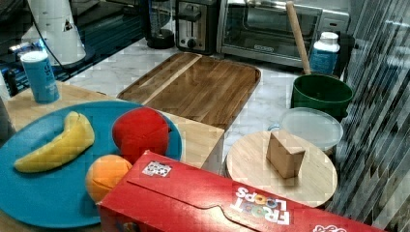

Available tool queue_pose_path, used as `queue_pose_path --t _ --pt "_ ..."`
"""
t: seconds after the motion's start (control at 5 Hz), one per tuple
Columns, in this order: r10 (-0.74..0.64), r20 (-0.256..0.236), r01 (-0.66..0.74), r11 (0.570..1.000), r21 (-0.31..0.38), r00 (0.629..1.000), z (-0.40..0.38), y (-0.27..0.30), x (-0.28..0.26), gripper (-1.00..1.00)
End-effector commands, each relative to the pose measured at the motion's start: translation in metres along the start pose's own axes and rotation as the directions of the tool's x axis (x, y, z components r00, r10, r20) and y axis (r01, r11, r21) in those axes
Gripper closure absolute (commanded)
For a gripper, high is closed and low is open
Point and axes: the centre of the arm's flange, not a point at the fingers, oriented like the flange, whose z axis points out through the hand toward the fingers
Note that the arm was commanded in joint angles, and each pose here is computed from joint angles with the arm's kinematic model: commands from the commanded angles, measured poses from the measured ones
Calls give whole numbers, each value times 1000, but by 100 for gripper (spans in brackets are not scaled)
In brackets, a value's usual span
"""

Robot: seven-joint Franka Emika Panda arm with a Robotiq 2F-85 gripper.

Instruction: Open the drawer.

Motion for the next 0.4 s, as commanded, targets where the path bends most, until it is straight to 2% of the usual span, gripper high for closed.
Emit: queue_pose_path --t 0.2,0.4 --pt "-14 3 14 1000 -3 1000 3 0 0 -100" --pt "-64 28 64 998 25 998 4 6 9 -100"
